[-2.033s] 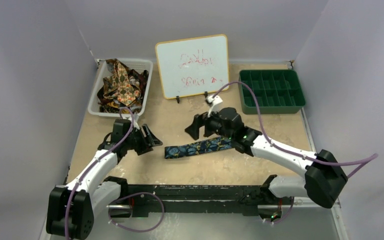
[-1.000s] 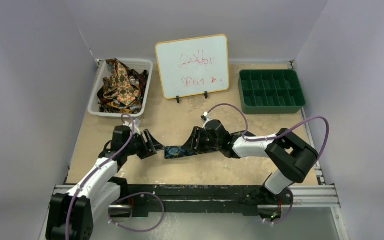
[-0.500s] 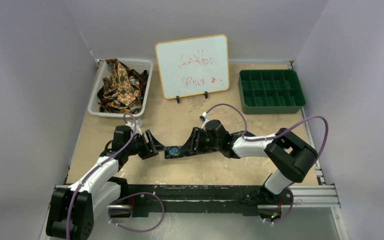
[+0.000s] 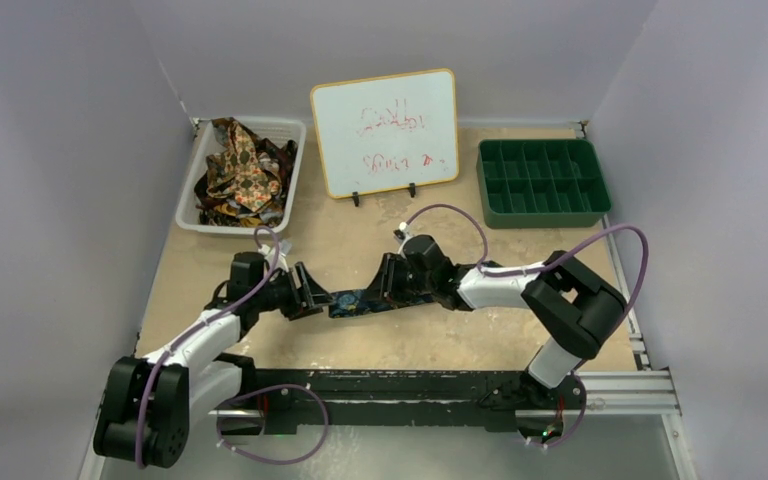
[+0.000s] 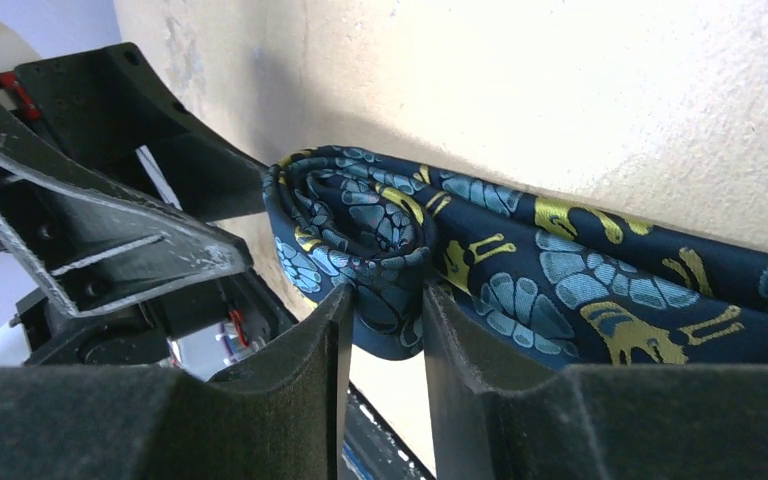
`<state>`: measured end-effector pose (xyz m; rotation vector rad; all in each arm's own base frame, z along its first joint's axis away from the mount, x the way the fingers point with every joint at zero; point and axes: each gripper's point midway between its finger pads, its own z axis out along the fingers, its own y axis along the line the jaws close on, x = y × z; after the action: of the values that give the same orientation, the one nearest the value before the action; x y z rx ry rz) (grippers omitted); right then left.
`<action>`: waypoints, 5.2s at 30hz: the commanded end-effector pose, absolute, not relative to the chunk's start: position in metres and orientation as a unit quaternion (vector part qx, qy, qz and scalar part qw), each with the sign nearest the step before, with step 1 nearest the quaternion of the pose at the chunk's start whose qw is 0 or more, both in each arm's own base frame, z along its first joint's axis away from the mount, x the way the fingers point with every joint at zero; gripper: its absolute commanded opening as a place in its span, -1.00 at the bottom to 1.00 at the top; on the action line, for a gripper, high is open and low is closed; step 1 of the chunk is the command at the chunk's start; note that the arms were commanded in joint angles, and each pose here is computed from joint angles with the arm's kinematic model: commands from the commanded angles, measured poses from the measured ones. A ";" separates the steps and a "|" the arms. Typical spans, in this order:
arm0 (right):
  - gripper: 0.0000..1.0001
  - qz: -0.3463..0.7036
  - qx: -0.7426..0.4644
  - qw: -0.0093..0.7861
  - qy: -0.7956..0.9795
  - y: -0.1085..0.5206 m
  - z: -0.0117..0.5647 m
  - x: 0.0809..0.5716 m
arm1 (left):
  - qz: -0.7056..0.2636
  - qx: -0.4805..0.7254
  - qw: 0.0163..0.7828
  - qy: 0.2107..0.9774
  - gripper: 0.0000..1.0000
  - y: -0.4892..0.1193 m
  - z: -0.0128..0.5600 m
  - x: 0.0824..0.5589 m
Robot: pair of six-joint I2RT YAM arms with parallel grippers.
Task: Roll the ties
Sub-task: Roll the tie at the center of the board.
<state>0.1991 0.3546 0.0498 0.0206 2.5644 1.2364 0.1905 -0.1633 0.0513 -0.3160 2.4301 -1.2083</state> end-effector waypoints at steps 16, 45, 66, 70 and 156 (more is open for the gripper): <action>-0.47 0.399 -0.004 0.133 0.907 0.355 0.036 0.211 | -0.442 -0.087 0.211 0.867 0.07 -0.166 0.048 0.192; -0.67 0.391 0.017 0.069 0.918 0.347 -0.006 0.195 | -0.473 -0.166 0.210 0.840 0.06 -0.169 0.031 0.201; -0.21 0.406 -0.023 0.123 0.905 0.356 0.044 0.215 | -0.423 -0.147 0.251 0.858 -0.91 -0.158 0.042 0.221; -0.14 0.415 -0.033 0.149 0.897 0.358 0.068 0.222 | -0.395 -0.147 0.244 0.873 -1.00 -0.152 0.044 0.223; -0.53 0.291 0.172 0.268 0.902 0.260 0.073 0.293 | 0.149 0.051 0.305 0.939 -1.00 -0.174 0.099 0.264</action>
<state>0.2906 0.2732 0.0688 0.4016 2.4629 0.7944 0.2557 -0.1622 0.0903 0.1279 2.5329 0.3651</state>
